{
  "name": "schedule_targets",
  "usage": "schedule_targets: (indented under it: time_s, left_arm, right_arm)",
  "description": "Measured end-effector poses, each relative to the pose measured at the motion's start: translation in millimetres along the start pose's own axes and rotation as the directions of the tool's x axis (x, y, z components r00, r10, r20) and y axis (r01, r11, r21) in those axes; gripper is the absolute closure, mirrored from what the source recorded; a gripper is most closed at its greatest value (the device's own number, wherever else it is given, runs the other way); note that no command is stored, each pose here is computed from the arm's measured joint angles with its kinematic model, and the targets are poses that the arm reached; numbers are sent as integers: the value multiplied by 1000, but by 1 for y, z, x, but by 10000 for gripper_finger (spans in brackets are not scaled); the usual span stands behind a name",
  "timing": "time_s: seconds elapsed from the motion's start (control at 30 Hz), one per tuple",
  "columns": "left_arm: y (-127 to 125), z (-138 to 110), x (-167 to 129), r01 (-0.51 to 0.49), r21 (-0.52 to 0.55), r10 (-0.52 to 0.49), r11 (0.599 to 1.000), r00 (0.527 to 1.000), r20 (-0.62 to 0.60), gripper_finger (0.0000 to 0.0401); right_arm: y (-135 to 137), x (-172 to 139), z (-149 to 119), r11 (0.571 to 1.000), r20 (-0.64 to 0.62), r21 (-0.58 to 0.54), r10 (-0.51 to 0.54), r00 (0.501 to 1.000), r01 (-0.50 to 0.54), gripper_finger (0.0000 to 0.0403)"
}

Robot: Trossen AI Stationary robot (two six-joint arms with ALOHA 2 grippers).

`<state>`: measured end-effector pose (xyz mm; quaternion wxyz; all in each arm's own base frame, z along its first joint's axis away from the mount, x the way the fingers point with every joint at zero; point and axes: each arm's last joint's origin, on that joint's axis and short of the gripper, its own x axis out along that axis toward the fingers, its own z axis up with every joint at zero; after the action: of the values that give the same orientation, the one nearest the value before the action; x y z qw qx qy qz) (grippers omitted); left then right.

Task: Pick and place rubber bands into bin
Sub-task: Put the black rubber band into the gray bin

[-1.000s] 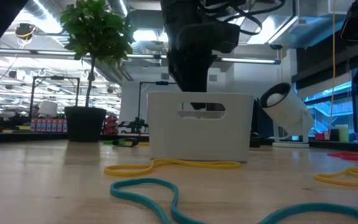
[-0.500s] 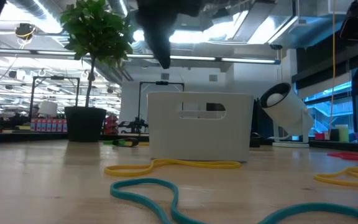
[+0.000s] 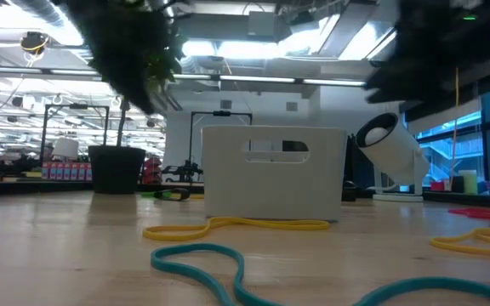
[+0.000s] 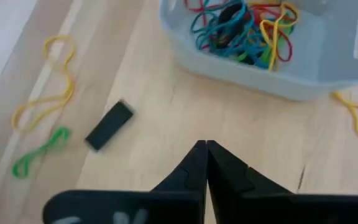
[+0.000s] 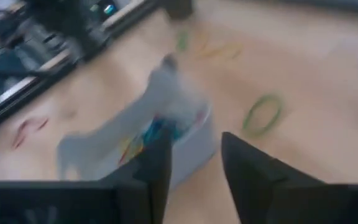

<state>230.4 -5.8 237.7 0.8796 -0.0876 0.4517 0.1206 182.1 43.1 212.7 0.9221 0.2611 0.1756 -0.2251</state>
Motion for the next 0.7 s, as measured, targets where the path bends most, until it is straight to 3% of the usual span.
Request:
schedule_targets:
  time_s: [0.27,0.43,0.57,0.63,0.7]
  left_arm:
    - [35,-55,-12,-15,-65,21,998,995,100,399]
    - [48,-69,-19,-17,-66,27,998,987,158,400]
    - [56,-73,-25,-37,-43,44,998,979,198,399]
    - [59,-74,-27,-36,-29,41,999,975,220,399]
    - [62,-77,-28,-41,-25,46,999,975,219,399]
  right_arm:
    - [-2,55,83,964,103,-42,-259,961,264,199]
    - [-26,104,121,918,-105,43,-388,916,394,196]
    - [-58,137,129,827,-380,103,-481,790,553,216]
    - [-73,149,128,781,-498,75,-509,702,620,230]
    - [-84,164,128,759,-553,40,-524,647,649,245]
